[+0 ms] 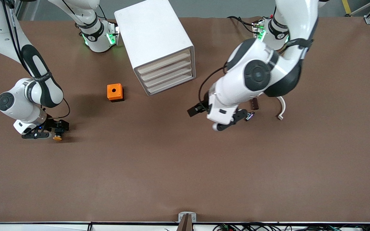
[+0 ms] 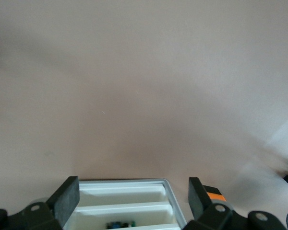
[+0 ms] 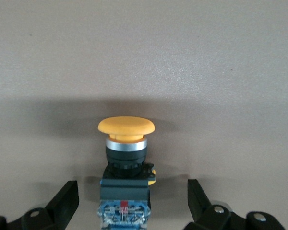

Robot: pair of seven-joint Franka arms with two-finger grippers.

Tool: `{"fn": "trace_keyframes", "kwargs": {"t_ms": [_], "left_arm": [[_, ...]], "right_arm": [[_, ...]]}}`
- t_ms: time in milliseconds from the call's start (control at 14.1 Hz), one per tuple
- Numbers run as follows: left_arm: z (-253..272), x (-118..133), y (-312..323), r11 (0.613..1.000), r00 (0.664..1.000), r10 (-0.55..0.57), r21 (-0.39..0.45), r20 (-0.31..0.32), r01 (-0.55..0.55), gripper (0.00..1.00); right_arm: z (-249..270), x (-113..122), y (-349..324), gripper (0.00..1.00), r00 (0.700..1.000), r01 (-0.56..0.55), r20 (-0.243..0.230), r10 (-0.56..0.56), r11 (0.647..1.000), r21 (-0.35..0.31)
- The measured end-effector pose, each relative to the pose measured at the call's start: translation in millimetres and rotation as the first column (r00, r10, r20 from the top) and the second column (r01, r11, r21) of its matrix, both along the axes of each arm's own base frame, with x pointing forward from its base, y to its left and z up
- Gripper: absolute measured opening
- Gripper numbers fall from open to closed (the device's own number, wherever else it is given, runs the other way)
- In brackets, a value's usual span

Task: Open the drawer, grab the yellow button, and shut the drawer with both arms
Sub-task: 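Push the drawer shut with the left gripper and withdraw it, then lower the yellow button onto the table with the right gripper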

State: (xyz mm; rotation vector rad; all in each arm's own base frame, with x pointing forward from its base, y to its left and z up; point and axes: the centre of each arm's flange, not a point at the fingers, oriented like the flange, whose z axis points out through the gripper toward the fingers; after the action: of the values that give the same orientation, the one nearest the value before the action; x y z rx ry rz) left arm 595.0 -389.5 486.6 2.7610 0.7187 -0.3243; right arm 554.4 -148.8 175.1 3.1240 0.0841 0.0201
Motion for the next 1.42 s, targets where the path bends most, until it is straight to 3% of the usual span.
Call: {"fn": "trace_keyframes", "kwargs": {"t_ms": [354,780,992,1134,1417], "left_arm": [[56.4,13.7,122.6,0.975,0.975,-0.221,0.003,0.000,0.221,1.00],[89.0,-6.0,249.3,0.898,0.900,-0.435,0.076,0.014,0.433,1.00],[101.0,-30.2,315.8,0.872,0.872,-0.486,0.085,0.055,0.481,1.00],[104.9,-46.2,347.6,0.876,0.871,-0.481,0.109,0.105,0.470,1.00],[100.9,-64.0,341.1,0.856,0.852,-0.507,0.189,0.130,0.481,1.00]], "right_arm": [[49.9,8.4,-0.6,1.00,0.994,0.002,-0.106,0.001,0.999,0.036],[83.5,8.0,2.5,1.00,0.991,0.000,-0.134,0.007,0.999,0.049],[91.9,7.9,5.3,1.00,0.990,-0.004,-0.143,0.011,0.999,0.054],[100.3,6.5,6.2,1.00,0.987,-0.004,-0.159,0.013,0.998,0.059],[148.0,9.9,11.6,1.00,0.973,-0.009,-0.229,0.028,0.996,0.084]]}}
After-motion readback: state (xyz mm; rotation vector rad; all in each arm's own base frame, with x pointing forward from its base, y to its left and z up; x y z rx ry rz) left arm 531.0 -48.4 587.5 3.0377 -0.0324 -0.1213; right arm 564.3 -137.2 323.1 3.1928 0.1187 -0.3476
